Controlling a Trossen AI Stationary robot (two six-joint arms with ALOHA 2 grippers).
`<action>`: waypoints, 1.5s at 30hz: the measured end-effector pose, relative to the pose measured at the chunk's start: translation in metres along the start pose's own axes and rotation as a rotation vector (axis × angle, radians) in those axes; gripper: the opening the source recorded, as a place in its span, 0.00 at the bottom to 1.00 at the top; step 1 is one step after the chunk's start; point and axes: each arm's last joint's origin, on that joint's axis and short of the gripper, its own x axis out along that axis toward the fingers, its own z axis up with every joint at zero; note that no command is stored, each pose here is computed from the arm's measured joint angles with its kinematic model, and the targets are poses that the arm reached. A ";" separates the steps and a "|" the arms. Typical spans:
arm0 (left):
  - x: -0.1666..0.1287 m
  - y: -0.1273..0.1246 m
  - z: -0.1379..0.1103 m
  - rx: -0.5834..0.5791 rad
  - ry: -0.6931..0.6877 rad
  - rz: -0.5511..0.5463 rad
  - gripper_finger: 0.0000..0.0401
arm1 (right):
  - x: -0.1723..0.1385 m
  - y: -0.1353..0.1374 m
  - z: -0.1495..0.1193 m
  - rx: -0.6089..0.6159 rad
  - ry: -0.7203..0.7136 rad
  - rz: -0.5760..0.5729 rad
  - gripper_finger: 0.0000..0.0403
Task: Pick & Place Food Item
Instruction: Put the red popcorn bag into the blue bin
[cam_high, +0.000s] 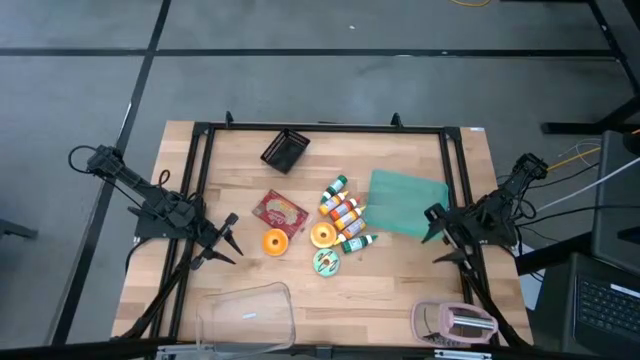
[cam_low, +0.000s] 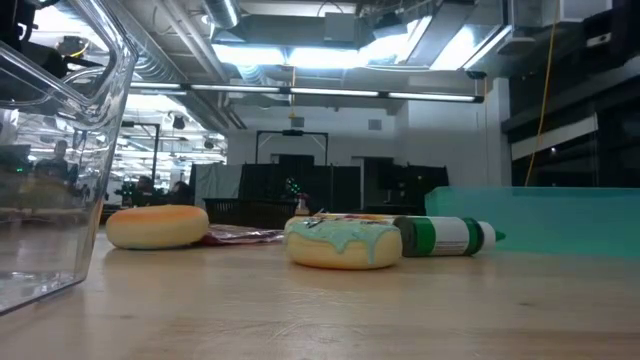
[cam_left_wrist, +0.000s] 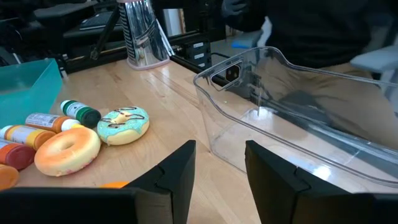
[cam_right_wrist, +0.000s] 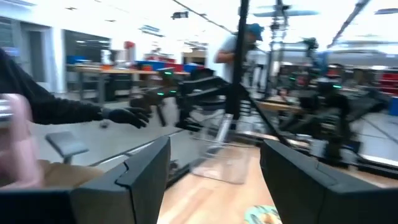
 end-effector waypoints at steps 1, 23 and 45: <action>0.000 0.000 0.000 0.000 0.000 0.000 0.34 | 0.000 -0.001 0.000 0.002 0.001 -0.018 0.61; 0.000 0.000 0.001 0.000 -0.010 0.001 0.34 | -0.003 -0.012 0.014 0.067 -0.115 -0.393 0.61; -0.002 0.002 0.018 0.029 -0.189 0.031 0.34 | -0.005 -0.016 0.015 0.122 -0.132 -0.535 0.61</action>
